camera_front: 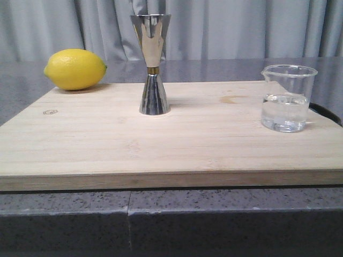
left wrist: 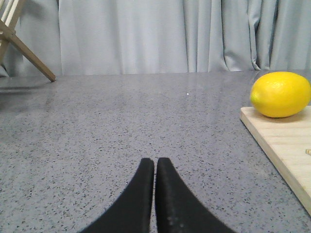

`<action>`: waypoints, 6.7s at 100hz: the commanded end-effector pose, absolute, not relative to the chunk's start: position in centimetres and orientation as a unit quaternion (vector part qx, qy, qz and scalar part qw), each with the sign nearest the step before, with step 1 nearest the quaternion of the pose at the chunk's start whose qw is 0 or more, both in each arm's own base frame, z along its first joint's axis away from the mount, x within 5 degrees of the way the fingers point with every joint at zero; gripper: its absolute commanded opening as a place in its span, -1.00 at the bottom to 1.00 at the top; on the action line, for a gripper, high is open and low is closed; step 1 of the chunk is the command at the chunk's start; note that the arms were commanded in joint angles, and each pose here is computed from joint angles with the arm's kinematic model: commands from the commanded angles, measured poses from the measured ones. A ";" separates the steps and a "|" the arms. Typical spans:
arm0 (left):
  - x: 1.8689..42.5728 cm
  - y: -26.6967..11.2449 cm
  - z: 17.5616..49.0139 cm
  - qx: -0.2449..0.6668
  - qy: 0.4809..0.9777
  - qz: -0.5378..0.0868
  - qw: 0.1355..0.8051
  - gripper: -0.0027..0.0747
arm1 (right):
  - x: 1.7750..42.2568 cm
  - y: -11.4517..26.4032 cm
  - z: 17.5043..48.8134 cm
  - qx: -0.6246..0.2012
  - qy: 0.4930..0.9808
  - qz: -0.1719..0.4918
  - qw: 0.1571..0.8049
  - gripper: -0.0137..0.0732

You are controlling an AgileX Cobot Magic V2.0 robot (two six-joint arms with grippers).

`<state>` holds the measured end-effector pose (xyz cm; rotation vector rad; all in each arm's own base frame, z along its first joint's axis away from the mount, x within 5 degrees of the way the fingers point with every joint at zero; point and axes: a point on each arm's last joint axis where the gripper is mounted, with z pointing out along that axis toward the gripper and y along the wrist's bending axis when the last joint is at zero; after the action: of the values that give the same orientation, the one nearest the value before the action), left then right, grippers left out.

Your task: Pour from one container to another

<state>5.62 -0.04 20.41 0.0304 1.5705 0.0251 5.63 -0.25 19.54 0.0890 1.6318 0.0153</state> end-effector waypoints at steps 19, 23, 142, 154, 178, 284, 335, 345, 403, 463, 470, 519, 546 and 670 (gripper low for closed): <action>5.4 0.0 21.3 0.011 0.667 0.009 0.745 -0.98 | 5.6 -0.2 19.6 0.032 0.698 0.002 0.716 -0.85; 5.4 0.0 21.3 0.011 0.667 0.009 0.745 -0.98 | 5.6 -0.2 19.6 0.032 0.698 0.002 0.716 -0.85; 4.3 -0.8 27.7 -0.049 0.682 -0.116 0.720 -0.98 | 4.5 0.0 25.0 0.075 0.673 0.069 0.732 -0.85; 4.8 -1.1 30.2 -0.048 0.702 -0.133 0.698 -0.98 | 4.3 0.2 27.0 0.072 0.685 0.072 0.721 -0.85; 7.0 -2.0 33.7 0.005 0.771 -0.138 0.622 -0.98 | 4.8 0.4 30.3 0.062 0.745 0.069 0.661 -0.85; 14.0 -7.0 34.9 0.332 0.728 -0.277 0.531 0.46 | 9.1 1.9 33.3 -0.038 0.822 0.101 0.559 0.28; 20.2 -10.5 31.3 0.417 0.636 -0.373 0.531 0.46 | 10.0 2.7 32.9 -0.111 0.825 0.111 0.543 0.28; 21.4 -11.6 29.9 0.415 0.635 -0.388 0.524 0.46 | 9.9 2.7 32.9 -0.112 0.826 0.112 0.541 0.28; 27.2 -13.9 26.2 0.406 0.614 -0.435 0.518 0.46 | 9.9 2.7 32.8 -0.115 0.827 0.112 0.538 0.28; 29.1 -18.6 24.7 0.450 0.583 -0.457 0.498 0.46 | 9.9 2.7 32.8 -0.115 0.827 0.112 0.538 0.28; 29.2 -18.7 24.8 0.454 0.577 -0.452 0.506 0.45 | 9.9 2.7 32.8 -0.115 0.827 0.112 0.538 0.28; 29.4 -18.7 24.7 0.454 0.582 -0.441 0.510 0.34 | 9.9 2.7 32.8 -0.115 0.827 0.111 0.539 0.28; 29.0 -19.4 24.8 0.462 0.576 -0.447 0.505 0.23 | 9.9 2.7 32.8 -0.116 0.827 0.111 0.539 0.28; 28.8 -20.4 26.8 0.471 0.533 -0.483 0.511 -0.96 | 11.0 3.2 29.2 -0.153 0.834 0.127 0.515 0.28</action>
<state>29.02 -19.94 23.24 1.2044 1.4284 -1.0700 10.16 3.02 28.64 -0.3795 2.0669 0.2756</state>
